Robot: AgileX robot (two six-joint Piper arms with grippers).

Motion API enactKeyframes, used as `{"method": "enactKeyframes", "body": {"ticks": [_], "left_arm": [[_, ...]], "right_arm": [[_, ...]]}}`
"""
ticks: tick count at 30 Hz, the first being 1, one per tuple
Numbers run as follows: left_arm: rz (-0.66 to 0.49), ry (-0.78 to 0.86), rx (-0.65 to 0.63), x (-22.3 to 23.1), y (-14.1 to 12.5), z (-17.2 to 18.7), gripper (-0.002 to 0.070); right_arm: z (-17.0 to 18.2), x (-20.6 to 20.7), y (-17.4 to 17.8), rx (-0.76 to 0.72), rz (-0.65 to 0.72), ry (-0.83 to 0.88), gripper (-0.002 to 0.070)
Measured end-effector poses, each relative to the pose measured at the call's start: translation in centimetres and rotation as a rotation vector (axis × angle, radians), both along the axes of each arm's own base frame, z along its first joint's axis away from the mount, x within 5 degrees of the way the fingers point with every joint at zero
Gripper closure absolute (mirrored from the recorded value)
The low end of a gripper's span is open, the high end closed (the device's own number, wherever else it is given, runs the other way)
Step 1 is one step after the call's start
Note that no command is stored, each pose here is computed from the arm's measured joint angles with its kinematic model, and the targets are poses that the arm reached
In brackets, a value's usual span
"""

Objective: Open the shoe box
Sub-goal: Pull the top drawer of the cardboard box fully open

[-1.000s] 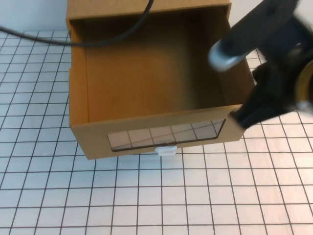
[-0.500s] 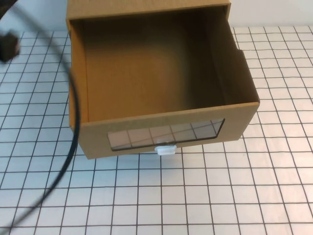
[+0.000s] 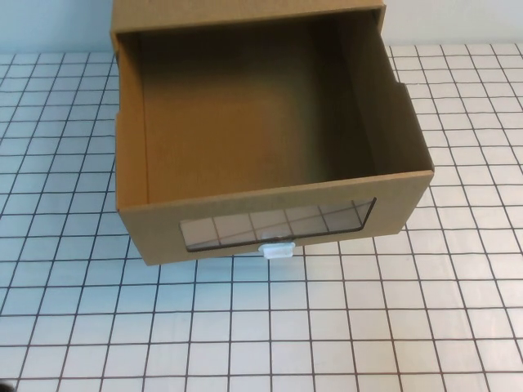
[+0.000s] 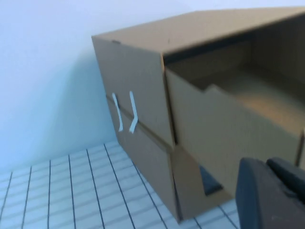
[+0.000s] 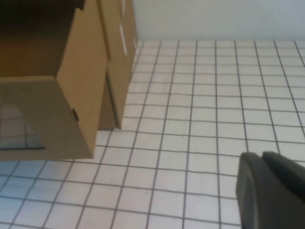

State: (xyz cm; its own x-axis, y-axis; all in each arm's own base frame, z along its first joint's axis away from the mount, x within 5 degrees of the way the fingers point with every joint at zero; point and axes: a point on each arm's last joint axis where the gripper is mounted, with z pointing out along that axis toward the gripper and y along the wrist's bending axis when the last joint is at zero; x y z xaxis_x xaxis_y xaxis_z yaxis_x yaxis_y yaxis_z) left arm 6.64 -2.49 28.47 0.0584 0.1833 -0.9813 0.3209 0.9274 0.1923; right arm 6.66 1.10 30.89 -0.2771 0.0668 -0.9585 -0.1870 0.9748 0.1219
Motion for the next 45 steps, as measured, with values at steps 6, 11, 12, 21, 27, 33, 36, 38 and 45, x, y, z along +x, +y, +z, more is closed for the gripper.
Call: {"method": "enactKeyframes", "body": {"ticks": [6,11,12,21,27,33,36,38,45], "left_arm": [[0.024,0.033,-0.129,-0.9,0.4,-5.3,0.0677],[0.071,0.094,-0.149,-0.5,0.7,-8.7,0.0677],[0.073,0.096,-0.15,-0.5,0.7,-8.8,0.0677],[0.07,0.104,-0.159,-0.5,0.7,-8.9,0.0677],[0.07,0.103,-0.158,-0.5,0.7,-8.9,0.0677],[0.07,0.103,-0.157,-0.5,0.7,-8.9,0.0677],[0.07,0.103,-0.157,-0.5,0.7,-8.9,0.0677],[0.07,0.103,-0.157,-0.5,0.7,-8.9,0.0677],[0.07,0.103,-0.157,-0.5,0.7,-8.9,0.0677]], "right_arm": [[-4.3,-1.0,0.1,0.11,0.047,-0.106,0.0689],[-5.0,-1.0,0.4,0.157,0.071,-0.153,0.0689],[-5.0,-1.0,0.4,0.16,0.073,-0.156,0.0689],[-5.3,-0.9,0.4,0.161,0.071,-0.145,0.0689],[-5.5,-0.9,0.4,0.156,0.066,-0.132,0.0689],[-5.6,-0.9,0.4,0.152,0.065,-0.129,0.0689],[-5.6,-0.8,0.2,0.084,0.058,-0.152,0.0689],[-5.9,-0.7,0.2,0.046,0.054,-0.158,0.0689],[-8.4,-0.3,-0.9,-0.004,-0.147,-0.174,0.069]]}}
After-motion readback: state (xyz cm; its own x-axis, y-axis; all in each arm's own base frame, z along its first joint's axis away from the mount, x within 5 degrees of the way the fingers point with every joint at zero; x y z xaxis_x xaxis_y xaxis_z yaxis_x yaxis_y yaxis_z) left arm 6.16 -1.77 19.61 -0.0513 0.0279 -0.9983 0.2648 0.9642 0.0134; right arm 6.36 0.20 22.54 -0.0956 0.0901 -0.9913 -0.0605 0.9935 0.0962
